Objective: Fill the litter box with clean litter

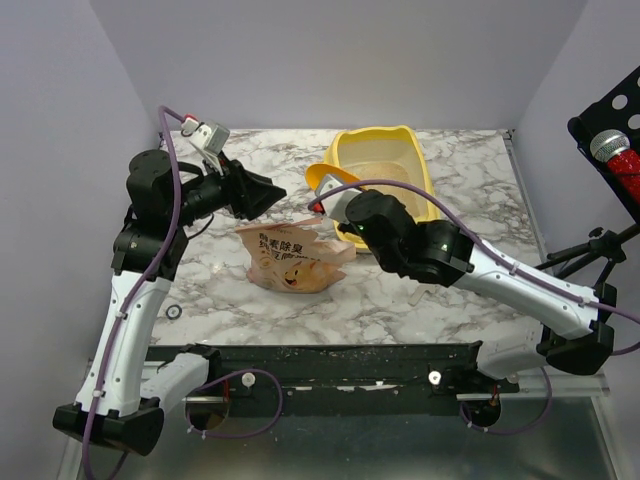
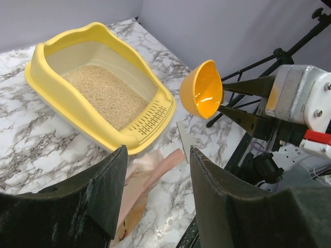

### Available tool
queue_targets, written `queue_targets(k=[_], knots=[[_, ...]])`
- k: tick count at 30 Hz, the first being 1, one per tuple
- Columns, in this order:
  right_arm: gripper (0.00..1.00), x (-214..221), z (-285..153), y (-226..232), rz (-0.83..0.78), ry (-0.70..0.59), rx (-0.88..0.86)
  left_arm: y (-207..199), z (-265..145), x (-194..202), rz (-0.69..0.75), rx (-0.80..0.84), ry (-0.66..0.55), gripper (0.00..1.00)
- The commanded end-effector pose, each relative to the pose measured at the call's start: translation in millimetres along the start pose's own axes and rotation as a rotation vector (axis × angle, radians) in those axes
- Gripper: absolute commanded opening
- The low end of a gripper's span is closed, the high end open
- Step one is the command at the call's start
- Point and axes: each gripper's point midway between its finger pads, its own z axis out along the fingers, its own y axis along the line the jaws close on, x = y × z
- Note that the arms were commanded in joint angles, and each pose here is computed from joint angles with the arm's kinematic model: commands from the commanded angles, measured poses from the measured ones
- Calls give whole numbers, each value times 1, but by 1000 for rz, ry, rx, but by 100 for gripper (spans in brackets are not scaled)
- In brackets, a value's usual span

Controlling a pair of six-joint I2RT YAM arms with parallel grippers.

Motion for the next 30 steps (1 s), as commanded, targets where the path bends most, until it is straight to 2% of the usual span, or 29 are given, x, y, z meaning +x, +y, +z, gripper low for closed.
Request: queue_targets(k=[1, 23, 26, 30], knots=[[0, -4, -1, -1, -83, 21, 37, -5, 5, -9, 23, 22, -11, 59], [0, -50, -4, 20, -141, -56, 7, -11, 19, -10, -7, 111, -14, 59], [0, -56, -5, 21, -144, -65, 7, -11, 21, -11, -7, 114, -13, 55], [0, -64, -8, 19, -138, -84, 12, -13, 22, -5, -8, 129, 8, 43]])
